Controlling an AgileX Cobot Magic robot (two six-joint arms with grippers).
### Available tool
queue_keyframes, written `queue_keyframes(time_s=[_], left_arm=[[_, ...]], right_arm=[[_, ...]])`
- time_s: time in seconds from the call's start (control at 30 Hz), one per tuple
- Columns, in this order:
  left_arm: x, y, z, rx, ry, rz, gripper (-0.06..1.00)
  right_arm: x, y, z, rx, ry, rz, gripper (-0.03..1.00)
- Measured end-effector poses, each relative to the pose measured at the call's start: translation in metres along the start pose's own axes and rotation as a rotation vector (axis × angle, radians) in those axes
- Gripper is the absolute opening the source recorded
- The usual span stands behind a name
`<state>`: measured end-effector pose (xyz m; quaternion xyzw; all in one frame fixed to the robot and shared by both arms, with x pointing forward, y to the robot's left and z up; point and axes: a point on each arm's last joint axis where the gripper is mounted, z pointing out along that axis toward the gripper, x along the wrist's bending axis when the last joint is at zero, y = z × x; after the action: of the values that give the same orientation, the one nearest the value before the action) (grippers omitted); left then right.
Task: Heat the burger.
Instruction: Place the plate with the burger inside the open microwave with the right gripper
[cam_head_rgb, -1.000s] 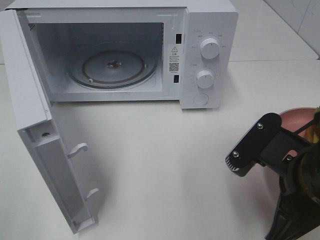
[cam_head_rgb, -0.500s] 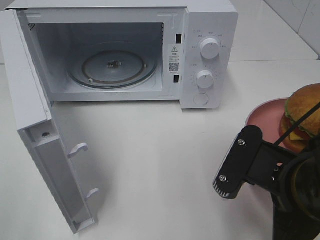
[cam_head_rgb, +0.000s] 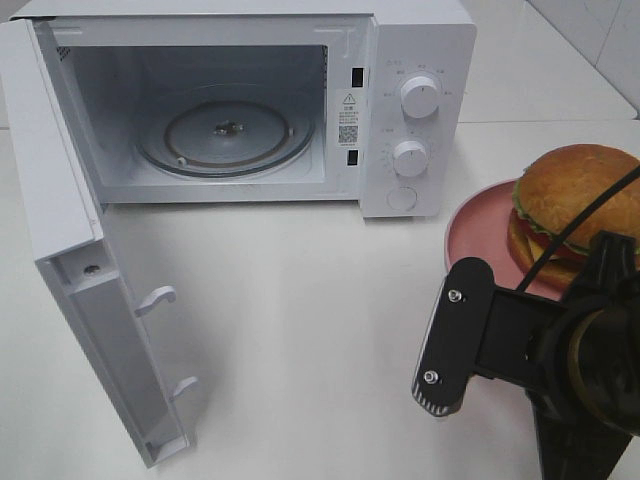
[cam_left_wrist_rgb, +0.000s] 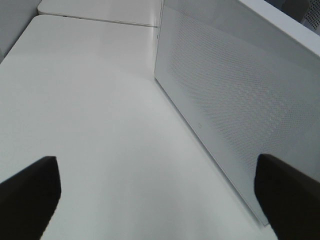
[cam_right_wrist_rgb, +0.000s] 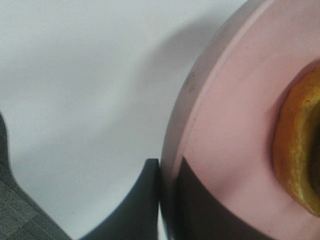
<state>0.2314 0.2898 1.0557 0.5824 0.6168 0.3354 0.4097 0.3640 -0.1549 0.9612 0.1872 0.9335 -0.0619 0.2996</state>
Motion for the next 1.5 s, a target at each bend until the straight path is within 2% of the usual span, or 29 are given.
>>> queue_keyframes(time_s=[0.23, 0.5, 0.73, 1.0, 1.17, 1.23, 1.33, 1.5], left_arm=[[0.0, 0.0, 0.0, 0.0, 0.0, 0.0, 0.97], [0.0, 0.0, 0.0, 0.0, 0.0, 0.0, 0.97], [0.0, 0.0, 0.0, 0.0, 0.0, 0.0, 0.97], [0.0, 0.0, 0.0, 0.0, 0.0, 0.0, 0.97], [0.0, 0.0, 0.0, 0.0, 0.0, 0.0, 0.97], [0.0, 0.0, 0.0, 0.0, 0.0, 0.0, 0.97], [0.0, 0.0, 0.0, 0.0, 0.0, 0.0, 0.97], [0.0, 0.0, 0.0, 0.0, 0.0, 0.0, 0.97]], right_arm=[[0.001, 0.009, 0.0, -0.102, 0.009, -0.128, 0.03], [0.002, 0.013, -0.001, -0.147, 0.01, -0.21, 0.03], [0.004, 0.017, -0.002, -0.198, 0.006, -0.407, 0.03], [0.005, 0.019, -0.002, -0.218, 0.006, -0.44, 0.03], [0.007, 0.023, -0.003, -0.266, 0.017, -0.446, 0.03], [0.008, 0.026, -0.004, -0.308, 0.022, -0.48, 0.03], [0.009, 0.027, -0.004, -0.315, 0.022, -0.489, 0.03], [0.011, 0.03, -0.006, -0.368, 0.015, -0.586, 0.03]])
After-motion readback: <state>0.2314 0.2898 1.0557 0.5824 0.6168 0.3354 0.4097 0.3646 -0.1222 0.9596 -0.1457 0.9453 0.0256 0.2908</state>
